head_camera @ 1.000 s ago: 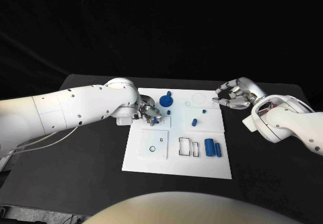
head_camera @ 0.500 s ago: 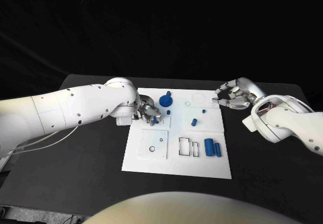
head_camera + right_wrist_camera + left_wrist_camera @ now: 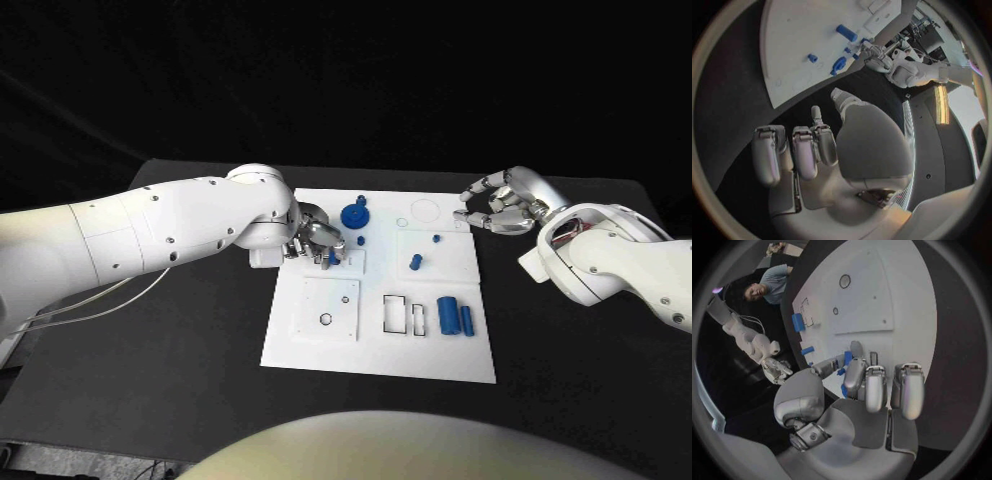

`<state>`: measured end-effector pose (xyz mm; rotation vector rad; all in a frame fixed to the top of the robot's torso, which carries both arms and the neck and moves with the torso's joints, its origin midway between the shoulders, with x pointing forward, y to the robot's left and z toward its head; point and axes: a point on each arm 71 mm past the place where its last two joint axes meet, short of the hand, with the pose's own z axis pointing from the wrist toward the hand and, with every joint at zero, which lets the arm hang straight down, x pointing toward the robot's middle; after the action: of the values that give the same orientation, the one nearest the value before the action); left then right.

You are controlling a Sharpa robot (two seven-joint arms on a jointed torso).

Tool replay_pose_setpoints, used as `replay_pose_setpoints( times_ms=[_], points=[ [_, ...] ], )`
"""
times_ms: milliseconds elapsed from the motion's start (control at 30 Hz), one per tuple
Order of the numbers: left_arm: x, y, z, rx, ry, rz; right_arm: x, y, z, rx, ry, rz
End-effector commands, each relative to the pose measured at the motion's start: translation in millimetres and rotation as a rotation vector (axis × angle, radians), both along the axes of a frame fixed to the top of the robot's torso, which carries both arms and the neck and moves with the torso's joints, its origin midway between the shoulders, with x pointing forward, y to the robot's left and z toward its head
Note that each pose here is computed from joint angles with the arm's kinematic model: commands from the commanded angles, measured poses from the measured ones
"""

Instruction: Assemble the parts on the task board

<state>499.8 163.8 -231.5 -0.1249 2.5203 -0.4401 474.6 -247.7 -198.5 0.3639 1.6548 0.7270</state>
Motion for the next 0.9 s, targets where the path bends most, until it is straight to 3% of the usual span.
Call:
replay_pose_setpoints(
  times_ms=[33, 367, 900],
  points=[
    [-5.4, -6.3, -4.3, -0.027, 0.075, -0.023, -0.5, 1.6, -0.9, -0.006, 0.007, 0.017],
    [-1.4, -9.6, -2.8, -0.010, 0.101, -0.046, -0.6, 1.8, -1.0, -0.008, 0.008, 0.020],
    [5.8, -10.7, -1.0, 0.010, 0.097, -0.047, -0.6, 2.4, -1.1, -0.013, 0.004, 0.026]
  ],
)
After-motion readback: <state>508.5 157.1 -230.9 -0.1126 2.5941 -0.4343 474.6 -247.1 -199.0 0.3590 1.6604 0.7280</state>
